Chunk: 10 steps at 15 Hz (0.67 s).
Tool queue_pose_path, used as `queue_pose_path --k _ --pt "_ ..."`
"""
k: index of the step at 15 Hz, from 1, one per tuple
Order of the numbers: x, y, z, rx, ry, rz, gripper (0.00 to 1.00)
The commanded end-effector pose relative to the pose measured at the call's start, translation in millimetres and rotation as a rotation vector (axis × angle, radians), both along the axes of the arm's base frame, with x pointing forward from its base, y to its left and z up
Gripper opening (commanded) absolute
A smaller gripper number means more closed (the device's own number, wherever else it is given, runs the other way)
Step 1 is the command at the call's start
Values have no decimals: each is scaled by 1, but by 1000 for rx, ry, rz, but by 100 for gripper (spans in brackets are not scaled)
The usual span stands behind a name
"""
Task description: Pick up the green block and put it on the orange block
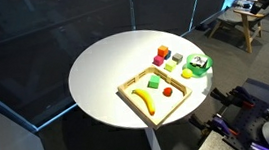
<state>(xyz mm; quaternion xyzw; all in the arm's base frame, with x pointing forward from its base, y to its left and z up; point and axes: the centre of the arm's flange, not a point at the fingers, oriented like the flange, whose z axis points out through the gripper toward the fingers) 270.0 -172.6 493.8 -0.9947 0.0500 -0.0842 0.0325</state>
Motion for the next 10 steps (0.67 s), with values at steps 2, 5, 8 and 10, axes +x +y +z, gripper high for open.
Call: queue_pose_path --k 2,5,8,10 --pt "10 -1 0 3 23 -4 100" --pt "22 0 -1 6 52 -6 100" --pt "40 3 -4 -4 89 1 100" --pt "52 6 -7 -17 123 20 100"
